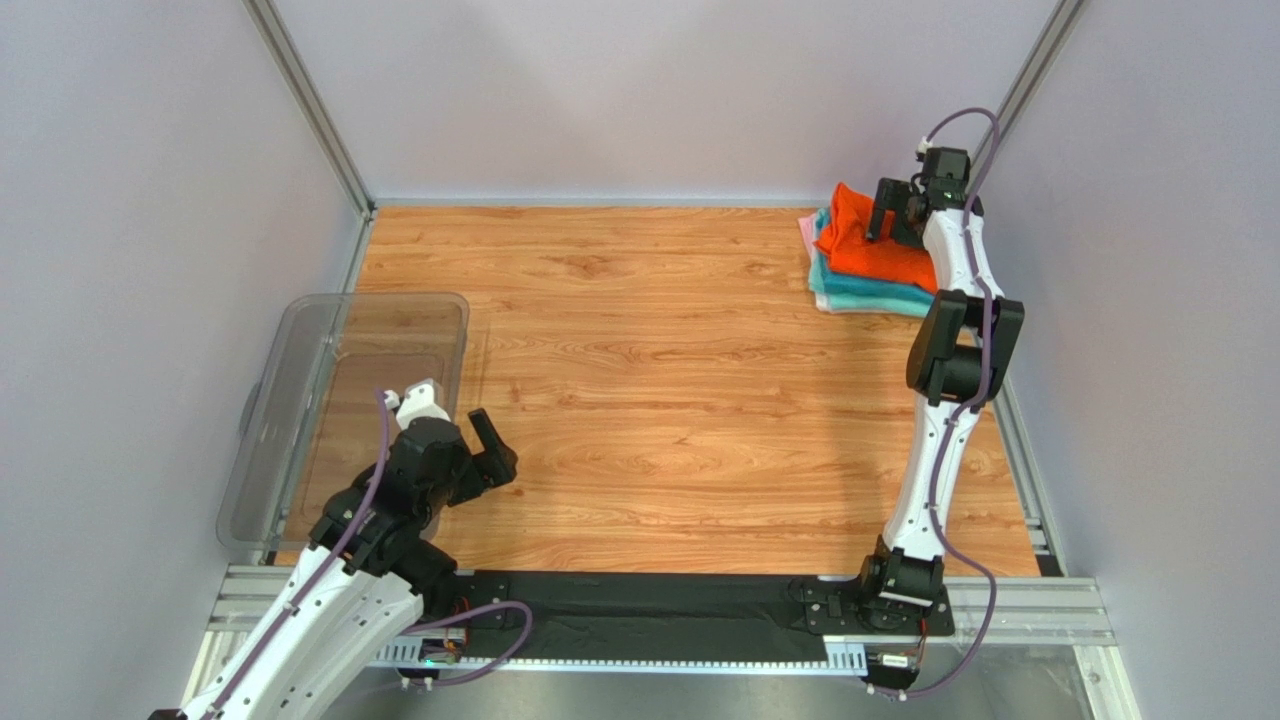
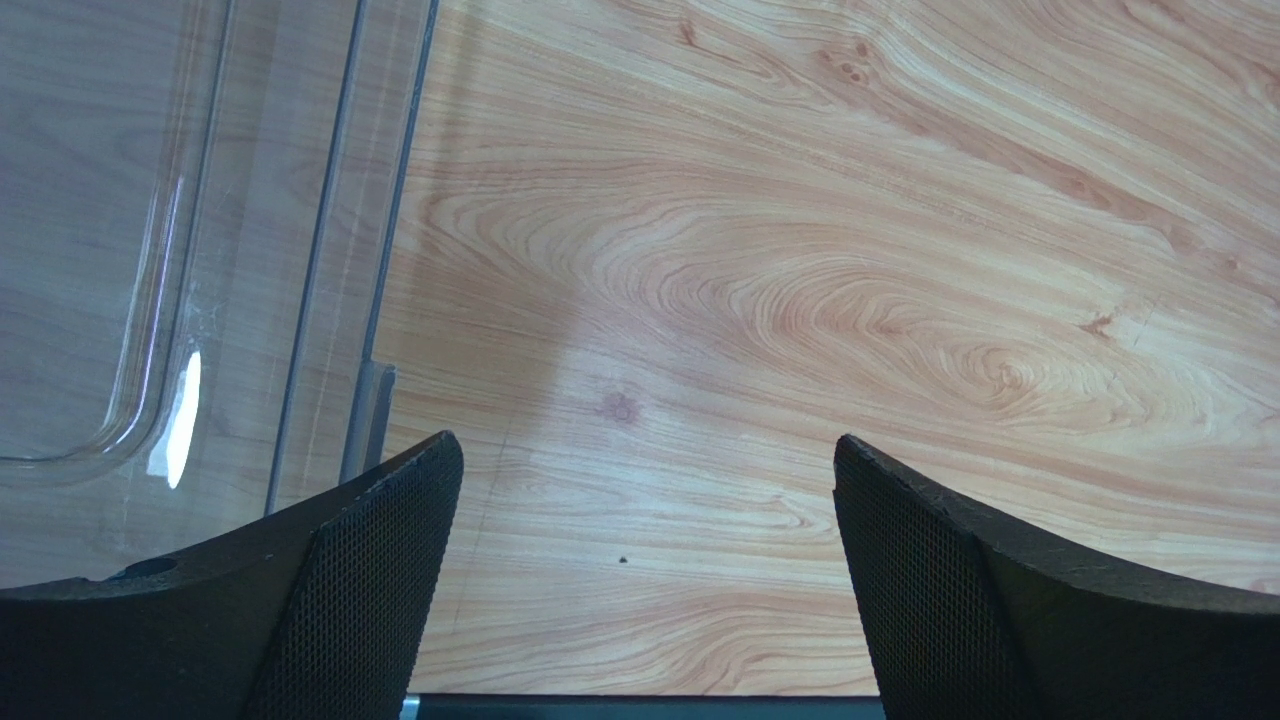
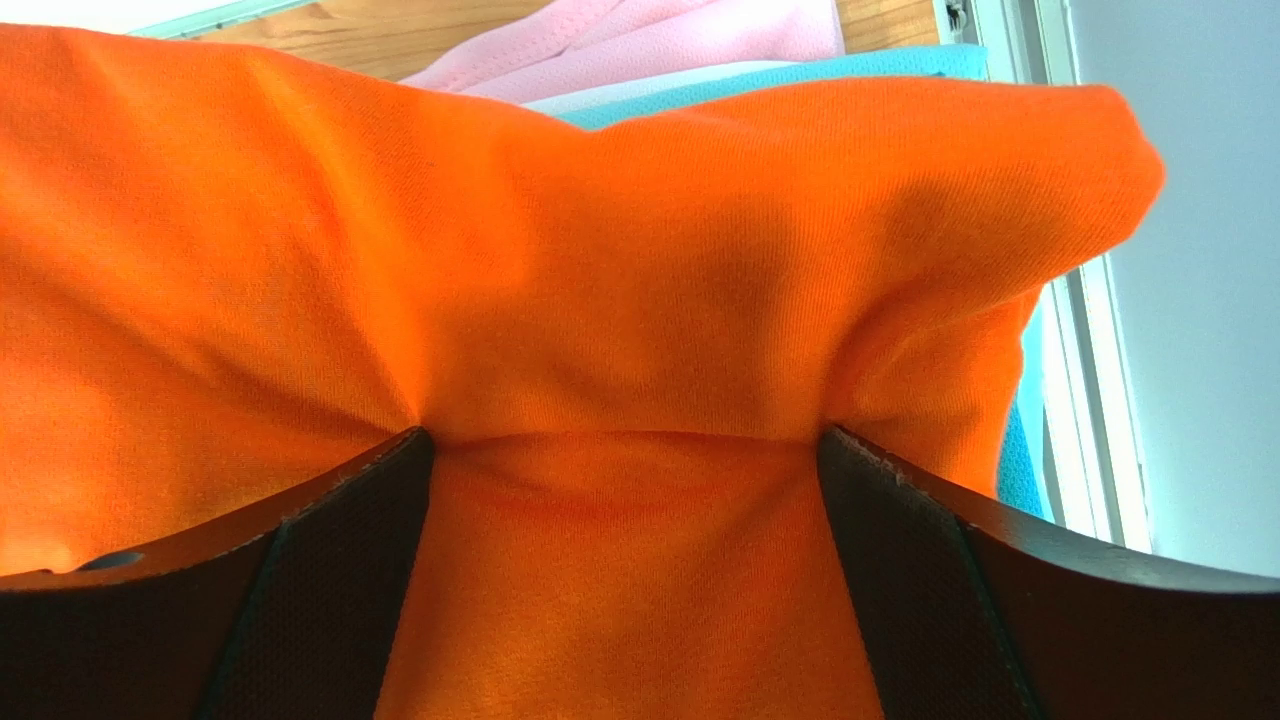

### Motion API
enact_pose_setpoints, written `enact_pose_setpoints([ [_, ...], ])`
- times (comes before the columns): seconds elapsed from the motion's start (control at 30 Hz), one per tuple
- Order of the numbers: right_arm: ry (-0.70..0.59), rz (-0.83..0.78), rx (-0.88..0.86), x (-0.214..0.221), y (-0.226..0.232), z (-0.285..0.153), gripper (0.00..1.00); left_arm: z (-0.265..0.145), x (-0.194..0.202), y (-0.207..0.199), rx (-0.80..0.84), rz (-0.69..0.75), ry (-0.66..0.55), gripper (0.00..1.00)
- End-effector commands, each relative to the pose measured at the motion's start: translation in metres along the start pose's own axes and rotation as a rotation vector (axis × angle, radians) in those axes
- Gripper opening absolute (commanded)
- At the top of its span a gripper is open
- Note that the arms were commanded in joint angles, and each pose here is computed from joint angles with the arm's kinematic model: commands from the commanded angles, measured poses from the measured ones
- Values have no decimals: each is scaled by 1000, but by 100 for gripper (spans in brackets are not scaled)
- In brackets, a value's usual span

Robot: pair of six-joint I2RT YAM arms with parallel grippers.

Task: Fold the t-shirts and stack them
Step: Neatly place the folded tshirt to the corner, then reset both grippers

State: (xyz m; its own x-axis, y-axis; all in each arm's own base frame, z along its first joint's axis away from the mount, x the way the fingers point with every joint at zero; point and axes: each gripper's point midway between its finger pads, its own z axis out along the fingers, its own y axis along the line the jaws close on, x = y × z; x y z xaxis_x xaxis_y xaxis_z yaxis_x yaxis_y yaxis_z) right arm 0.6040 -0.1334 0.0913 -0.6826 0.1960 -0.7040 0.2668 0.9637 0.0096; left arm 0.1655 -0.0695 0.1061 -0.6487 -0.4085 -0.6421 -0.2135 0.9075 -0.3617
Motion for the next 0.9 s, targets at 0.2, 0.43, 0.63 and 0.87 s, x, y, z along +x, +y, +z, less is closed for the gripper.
enact_pose_setpoints([
  [0.2, -164, -3, -108, -71, 20, -76, 100, -9, -13, -5, 8, -17, -33, 100],
  [0.43, -265, 86, -105, -87, 33, -196, 100, -12, -14, -8, 30, -17, -36, 100],
  [0.63, -233, 180, -112, 7, 53, -249, 100, -18, -19, -13, 67, -17, -58, 100],
  [0.87, -140, 238, -119, 130, 62, -286, 100, -21, -22, -25, 141, 5, -73, 100],
])
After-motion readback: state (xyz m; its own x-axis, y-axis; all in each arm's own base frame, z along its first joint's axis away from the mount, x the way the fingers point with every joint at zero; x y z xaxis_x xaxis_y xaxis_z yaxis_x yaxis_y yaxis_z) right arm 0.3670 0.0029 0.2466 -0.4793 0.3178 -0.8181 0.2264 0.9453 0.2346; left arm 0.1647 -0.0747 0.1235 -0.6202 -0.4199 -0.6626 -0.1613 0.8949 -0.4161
